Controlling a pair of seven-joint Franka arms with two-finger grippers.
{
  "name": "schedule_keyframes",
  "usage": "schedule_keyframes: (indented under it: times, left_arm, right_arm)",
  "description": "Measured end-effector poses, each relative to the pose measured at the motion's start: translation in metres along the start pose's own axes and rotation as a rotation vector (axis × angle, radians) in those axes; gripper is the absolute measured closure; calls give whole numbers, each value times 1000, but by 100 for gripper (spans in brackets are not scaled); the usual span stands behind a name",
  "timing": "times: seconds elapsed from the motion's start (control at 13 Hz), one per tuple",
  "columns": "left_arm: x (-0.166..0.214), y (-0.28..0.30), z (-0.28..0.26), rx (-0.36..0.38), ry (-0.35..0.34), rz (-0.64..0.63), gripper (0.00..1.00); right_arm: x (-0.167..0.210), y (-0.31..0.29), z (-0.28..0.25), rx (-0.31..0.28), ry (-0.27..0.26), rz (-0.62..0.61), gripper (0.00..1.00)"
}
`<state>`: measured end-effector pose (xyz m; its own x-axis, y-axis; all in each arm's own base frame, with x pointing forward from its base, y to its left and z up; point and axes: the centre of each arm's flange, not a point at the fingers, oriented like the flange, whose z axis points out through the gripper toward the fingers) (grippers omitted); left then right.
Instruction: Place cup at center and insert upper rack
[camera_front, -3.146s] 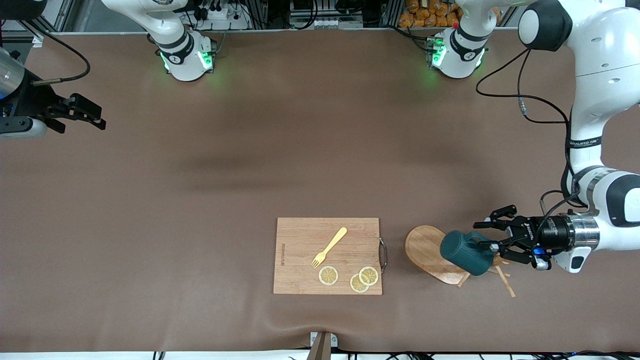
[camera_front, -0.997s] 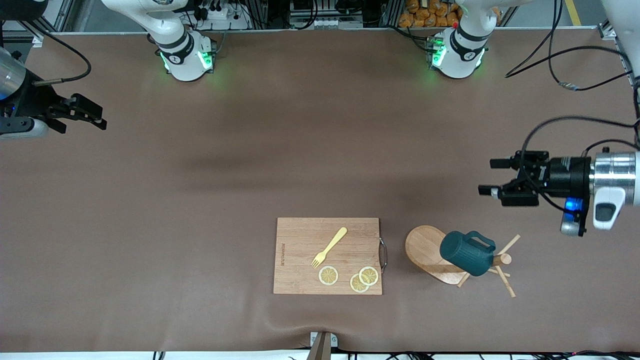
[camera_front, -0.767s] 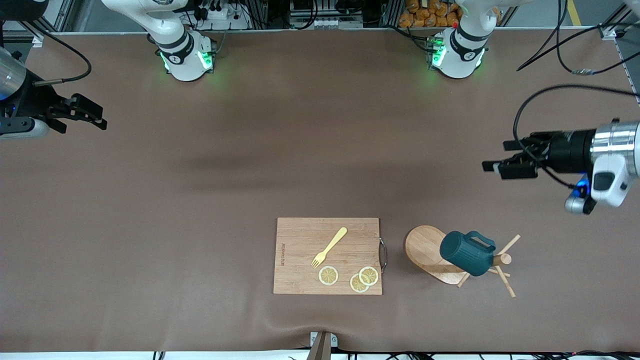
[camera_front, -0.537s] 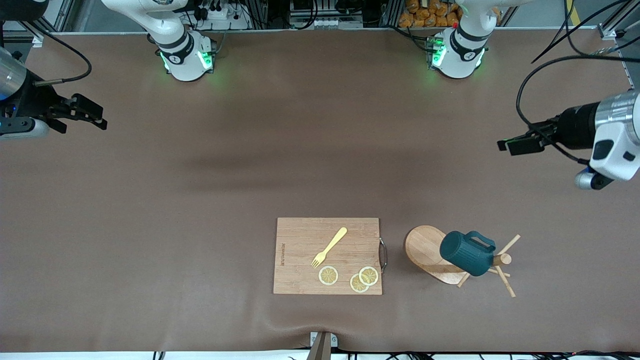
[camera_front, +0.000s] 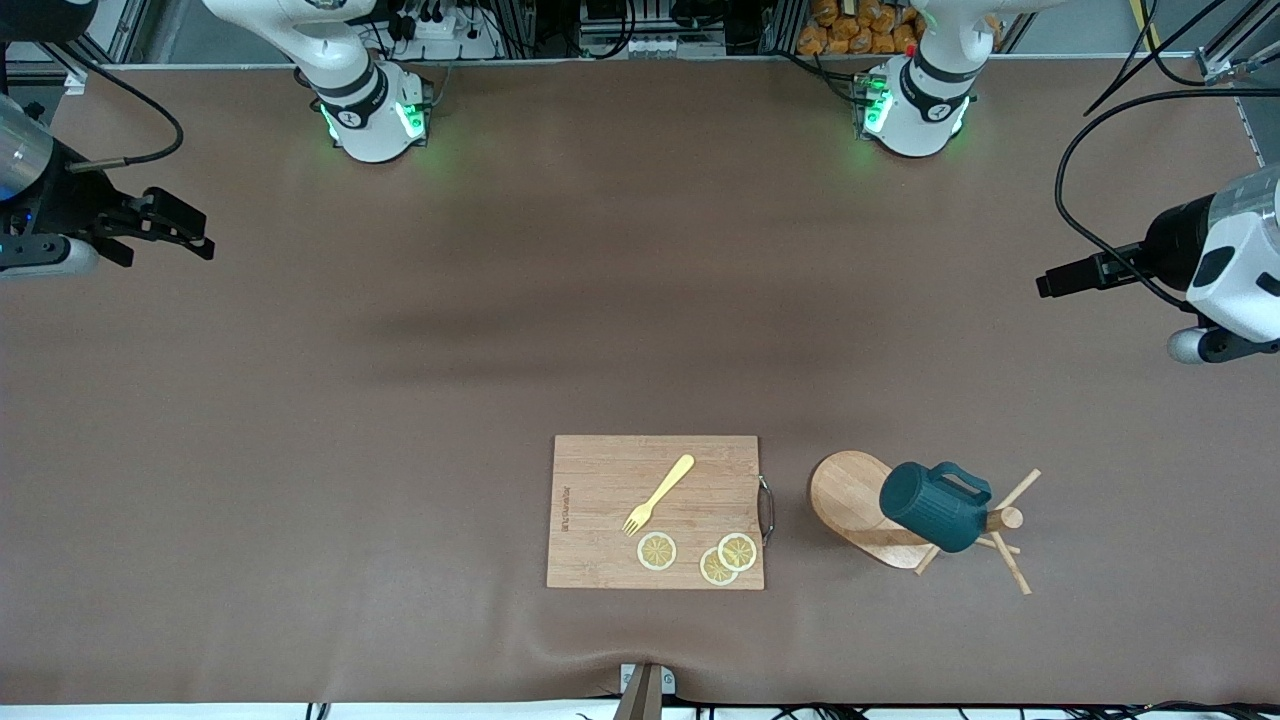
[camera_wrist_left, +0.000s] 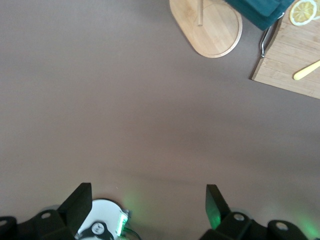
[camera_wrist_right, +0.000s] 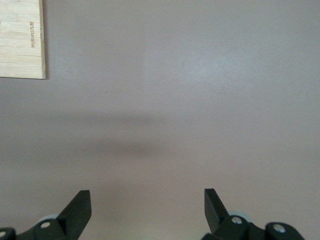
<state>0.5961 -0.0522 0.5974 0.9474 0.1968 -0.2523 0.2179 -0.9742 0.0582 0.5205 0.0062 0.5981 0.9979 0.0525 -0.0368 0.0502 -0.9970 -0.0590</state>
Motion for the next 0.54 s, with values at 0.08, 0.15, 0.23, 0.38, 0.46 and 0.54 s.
schedule_keyframes:
  times: [0.08, 0.15, 0.23, 0.38, 0.46, 0.54]
  left_arm:
    - [1, 0, 1, 0, 3, 22, 0]
    - [2, 1, 3, 1, 4, 44, 0]
    - [3, 2, 4, 7, 7, 56, 0]
    - [5, 0, 3, 22, 26, 51, 0]
    - [5, -3, 1, 23, 33, 45, 0]
    - [4, -7, -3, 24, 42, 38, 0]
  right_arm:
    - [0, 0, 0, 0, 0, 0, 0]
    - [0, 0, 0, 0, 0, 0, 0]
    - [0, 0, 0, 0, 0, 0, 0]
    - [0, 0, 0, 0, 0, 0, 0]
    - [0, 0, 0, 0, 0, 0, 0]
    - [0, 0, 0, 0, 0, 0, 0]
